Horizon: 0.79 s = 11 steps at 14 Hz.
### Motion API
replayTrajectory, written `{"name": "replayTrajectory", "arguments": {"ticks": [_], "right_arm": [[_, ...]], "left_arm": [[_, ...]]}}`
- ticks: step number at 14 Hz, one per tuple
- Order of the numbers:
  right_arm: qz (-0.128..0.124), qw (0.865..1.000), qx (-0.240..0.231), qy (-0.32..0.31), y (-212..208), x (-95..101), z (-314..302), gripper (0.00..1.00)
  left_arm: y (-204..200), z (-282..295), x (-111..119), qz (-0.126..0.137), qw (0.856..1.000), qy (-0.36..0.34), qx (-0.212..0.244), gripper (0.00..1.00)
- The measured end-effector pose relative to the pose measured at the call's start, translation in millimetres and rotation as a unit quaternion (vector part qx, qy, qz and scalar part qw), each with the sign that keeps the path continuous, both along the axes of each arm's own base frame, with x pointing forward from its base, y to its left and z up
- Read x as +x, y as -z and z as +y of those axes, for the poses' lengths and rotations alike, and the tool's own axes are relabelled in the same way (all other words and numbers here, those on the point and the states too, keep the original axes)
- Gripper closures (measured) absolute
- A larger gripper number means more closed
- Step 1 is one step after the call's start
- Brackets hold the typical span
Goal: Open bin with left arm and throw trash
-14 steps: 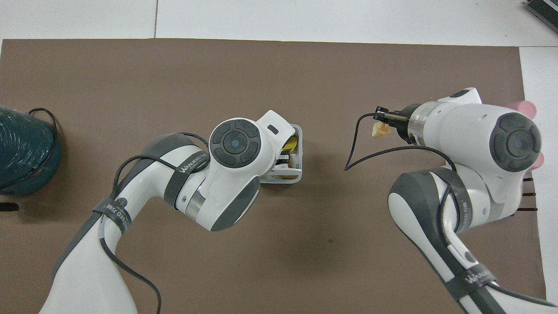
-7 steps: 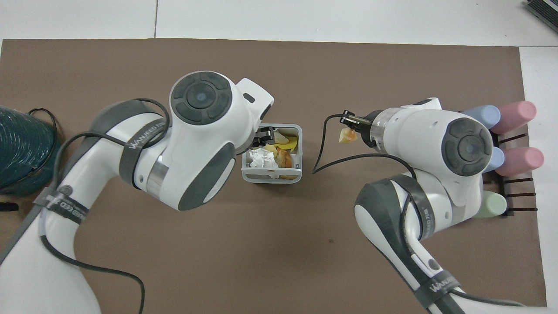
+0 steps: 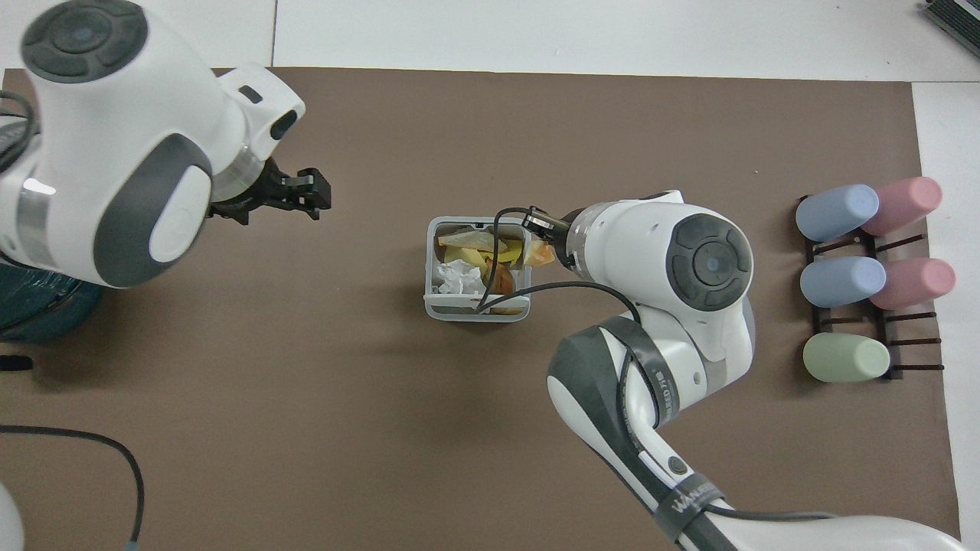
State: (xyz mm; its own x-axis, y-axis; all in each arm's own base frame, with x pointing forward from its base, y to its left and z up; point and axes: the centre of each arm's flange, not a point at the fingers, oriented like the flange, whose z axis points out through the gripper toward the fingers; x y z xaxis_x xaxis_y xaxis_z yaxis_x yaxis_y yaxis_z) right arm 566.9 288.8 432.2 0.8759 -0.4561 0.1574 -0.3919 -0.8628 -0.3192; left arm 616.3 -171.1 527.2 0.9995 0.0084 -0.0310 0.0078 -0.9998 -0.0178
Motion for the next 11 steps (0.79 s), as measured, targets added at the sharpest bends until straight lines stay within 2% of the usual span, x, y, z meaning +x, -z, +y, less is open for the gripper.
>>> {"name": "replayTrajectory", "arguments": {"ticks": [4,5,8,9,11], "right_arm": [[0.007,1.000,0.020,0.020,21,-3.2,38,0.99],[0.009,0.999,0.021,0.023,26,-2.3,40,0.93],[0.011,0.999,0.020,0.026,28,0.3,38,0.62],[0.010,0.999,0.019,0.023,27,1.3,37,0.49],[0.006,1.000,0.009,0.000,22,4.1,32,0.27]], "left_arm": [[-16,86,10,0.000,1.000,0.018,-0.001,0.09],[-27,93,7,-0.005,1.000,0.019,-0.001,0.09],[-57,87,-9,-0.018,0.999,0.026,-0.001,0.04],[-59,84,-11,-0.020,0.999,0.029,-0.001,0.00],[-56,83,-12,-0.017,0.999,0.030,-0.001,0.00]]}}
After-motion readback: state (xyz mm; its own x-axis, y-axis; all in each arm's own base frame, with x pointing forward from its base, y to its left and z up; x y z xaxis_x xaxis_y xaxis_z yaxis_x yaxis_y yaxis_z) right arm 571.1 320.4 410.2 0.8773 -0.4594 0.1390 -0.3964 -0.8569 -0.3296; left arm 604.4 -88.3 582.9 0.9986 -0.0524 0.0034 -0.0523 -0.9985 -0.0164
